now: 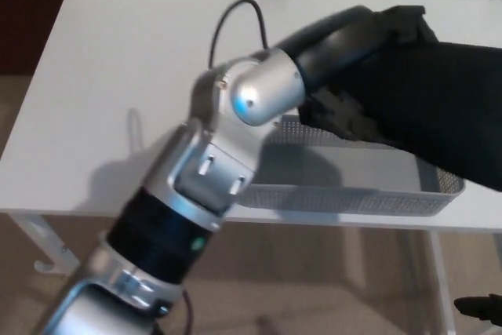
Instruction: The robot walk towards a table in front and pick up a black pencil case on the left hand side and put the pencil case into a small container on the right hand side
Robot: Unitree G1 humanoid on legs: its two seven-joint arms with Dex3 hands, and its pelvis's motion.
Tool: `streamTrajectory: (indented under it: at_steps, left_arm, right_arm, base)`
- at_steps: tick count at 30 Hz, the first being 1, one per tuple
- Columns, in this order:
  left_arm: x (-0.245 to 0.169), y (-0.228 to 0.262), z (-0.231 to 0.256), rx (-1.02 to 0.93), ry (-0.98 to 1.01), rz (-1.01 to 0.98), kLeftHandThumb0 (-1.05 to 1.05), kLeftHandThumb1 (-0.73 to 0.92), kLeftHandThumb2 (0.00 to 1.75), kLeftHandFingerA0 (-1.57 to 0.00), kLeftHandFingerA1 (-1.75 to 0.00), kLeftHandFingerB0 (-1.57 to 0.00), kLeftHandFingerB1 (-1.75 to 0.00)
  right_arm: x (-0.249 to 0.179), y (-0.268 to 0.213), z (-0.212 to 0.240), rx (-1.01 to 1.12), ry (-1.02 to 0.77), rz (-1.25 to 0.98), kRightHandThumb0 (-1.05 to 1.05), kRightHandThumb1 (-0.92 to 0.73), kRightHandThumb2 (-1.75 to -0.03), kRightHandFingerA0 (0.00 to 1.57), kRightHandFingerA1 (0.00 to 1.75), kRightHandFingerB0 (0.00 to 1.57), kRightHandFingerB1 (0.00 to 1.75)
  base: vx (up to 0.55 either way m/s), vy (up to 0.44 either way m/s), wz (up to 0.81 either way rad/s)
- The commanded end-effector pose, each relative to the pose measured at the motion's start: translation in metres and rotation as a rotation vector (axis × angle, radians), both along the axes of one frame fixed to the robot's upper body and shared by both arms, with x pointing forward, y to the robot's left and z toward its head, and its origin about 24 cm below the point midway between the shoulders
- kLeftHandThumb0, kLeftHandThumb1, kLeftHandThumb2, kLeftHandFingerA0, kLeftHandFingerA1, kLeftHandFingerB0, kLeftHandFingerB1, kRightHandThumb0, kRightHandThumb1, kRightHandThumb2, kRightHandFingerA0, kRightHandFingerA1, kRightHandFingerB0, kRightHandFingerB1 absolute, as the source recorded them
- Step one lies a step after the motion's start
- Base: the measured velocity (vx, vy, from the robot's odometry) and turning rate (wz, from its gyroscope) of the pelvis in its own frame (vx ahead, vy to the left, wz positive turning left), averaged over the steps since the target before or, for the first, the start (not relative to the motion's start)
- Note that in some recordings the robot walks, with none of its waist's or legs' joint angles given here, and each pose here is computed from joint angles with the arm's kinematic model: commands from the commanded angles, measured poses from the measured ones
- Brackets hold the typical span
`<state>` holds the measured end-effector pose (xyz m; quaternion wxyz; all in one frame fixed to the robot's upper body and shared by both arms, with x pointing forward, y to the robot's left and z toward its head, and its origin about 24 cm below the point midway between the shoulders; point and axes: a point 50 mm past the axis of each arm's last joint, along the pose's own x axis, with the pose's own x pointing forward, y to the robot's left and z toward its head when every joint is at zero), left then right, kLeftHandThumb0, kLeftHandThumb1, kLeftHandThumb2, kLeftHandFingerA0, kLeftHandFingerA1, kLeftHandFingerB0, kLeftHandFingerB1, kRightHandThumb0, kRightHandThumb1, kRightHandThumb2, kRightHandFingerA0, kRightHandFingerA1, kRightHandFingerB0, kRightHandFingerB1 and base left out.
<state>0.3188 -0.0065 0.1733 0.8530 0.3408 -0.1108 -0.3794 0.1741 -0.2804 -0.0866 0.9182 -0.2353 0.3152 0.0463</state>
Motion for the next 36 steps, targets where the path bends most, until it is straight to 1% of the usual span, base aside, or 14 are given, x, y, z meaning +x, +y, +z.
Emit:
streamTrajectory:
  at_steps: [1,7,11,14,18,23,27,30,31,32,33,34,35,36]
  left_arm:
    - [0.003,0.001,-0.032,-0.099,0.181,0.189,-0.17,0.71,0.91,-0.95,-1.53,-0.76,-1.29]
    - [-0.001,0.003,-0.058,-0.016,0.176,0.237,-0.2,0.75,0.84,-0.89,-1.51,-0.7,-1.31]
    - [0.0,0.013,-0.068,-0.001,0.182,0.271,-0.19,0.76,0.81,-0.93,-1.54,-0.72,-1.31]
    - [0.0,0.017,-0.072,0.035,0.156,0.278,-0.2,0.75,0.89,-0.93,-1.56,-0.69,-1.37]
    - [0.002,0.03,-0.073,0.058,0.142,0.29,-0.22,0.78,0.83,-0.92,-1.56,-0.68,-1.37]
    - [0.007,0.044,-0.069,0.108,0.094,0.313,-0.23,0.8,0.76,-0.9,-1.55,-0.7,-1.29]
    - [0.014,0.059,-0.061,0.134,0.078,0.333,-0.19,0.86,0.72,-0.85,-1.62,-0.6,-1.42]
    - [0.018,0.068,-0.056,0.149,0.034,0.341,-0.18,0.84,0.72,-0.87,-1.59,-0.64,-1.28]
    - [0.02,0.07,-0.054,0.145,0.034,0.359,-0.16,0.82,0.73,-0.9,-1.49,-0.71,-1.1]
    - [0.021,0.071,-0.052,0.147,0.019,0.372,-0.24,0.78,0.63,-1.0,-1.18,-0.67,-0.63]
    - [0.022,0.074,-0.051,0.157,-0.01,0.39,-0.49,0.62,0.59,-0.72,-0.7,-0.33,-0.32]
    - [0.023,0.075,-0.051,0.166,-0.02,0.391,-0.49,0.62,0.59,-0.72,-0.7,-0.33,-0.32]
    - [0.023,0.078,-0.052,0.256,0.016,0.36,-0.77,0.58,0.59,0.0,-0.04,0.0,-0.06]
    - [0.023,0.08,-0.052,0.304,0.025,0.344,-0.84,0.49,0.86,0.0,0.0,0.0,-0.01]
  right_arm:
    - [0.001,-0.003,0.002,-0.004,-0.007,-0.003,-0.31,-0.68,-0.6,0.56,0.46,0.5,0.41]
    - [0.005,-0.001,0.005,-0.036,-0.007,0.05,-0.33,-0.69,-0.6,0.54,0.44,0.48,0.4]
    - [0.009,-0.001,0.008,-0.039,-0.017,0.059,-0.34,-0.69,-0.6,0.58,0.45,0.48,0.4]
    - [0.01,-0.002,0.008,-0.047,-0.018,0.066,-0.36,-0.68,-0.6,0.58,0.45,0.48,0.39]
    - [0.011,-0.001,0.009,-0.05,-0.019,0.067,-0.35,-0.68,-0.6,0.59,0.45,0.5,0.4]
    - [0.012,-0.002,0.01,-0.052,-0.013,0.078,-0.34,-0.69,-0.6,0.55,0.44,0.48,0.4]
    - [0.012,-0.002,0.009,-0.042,-0.012,0.071,-0.33,-0.69,-0.6,0.52,0.44,0.47,0.4]
    - [0.012,-0.002,0.009,-0.038,-0.016,0.075,-0.33,-0.69,-0.6,0.52,0.45,0.46,0.4]
    - [0.012,-0.004,0.009,-0.042,-0.013,0.072,-0.33,-0.69,-0.6,0.52,0.44,0.46,0.4]
    - [0.013,-0.004,0.01,-0.043,-0.011,0.07,-0.34,-0.69,-0.6,0.5,0.43,0.45,0.39]
    - [0.013,-0.004,0.01,-0.045,-0.009,0.07,-0.34,-0.69,-0.6,0.51,0.44,0.45,0.4]
    - [0.014,-0.003,0.01,-0.046,-0.01,0.072,-0.34,-0.69,-0.6,0.51,0.44,0.45,0.4]
    - [0.013,-0.003,0.009,-0.041,-0.011,0.069,-0.33,-0.68,-0.6,0.52,0.45,0.46,0.4]
    - [0.012,-0.003,0.008,-0.04,-0.011,0.069,-0.33,-0.68,-0.6,0.52,0.45,0.46,0.4]
  base:
    - [0.0,0.0,0.0]
    - [0.0,0.0,0.0]
    - [0.0,0.0,0.0]
    - [0.0,0.0,0.0]
    - [0.0,0.0,0.0]
    - [0.0,0.0,0.0]
    - [0.0,0.0,0.0]
    - [0.0,0.0,0.0]
    - [0.0,0.0,0.0]
    - [0.0,0.0,0.0]
    - [0.0,0.0,0.0]
    - [0.0,0.0,0.0]
    - [0.0,0.0,0.0]
    - [0.0,0.0,0.0]
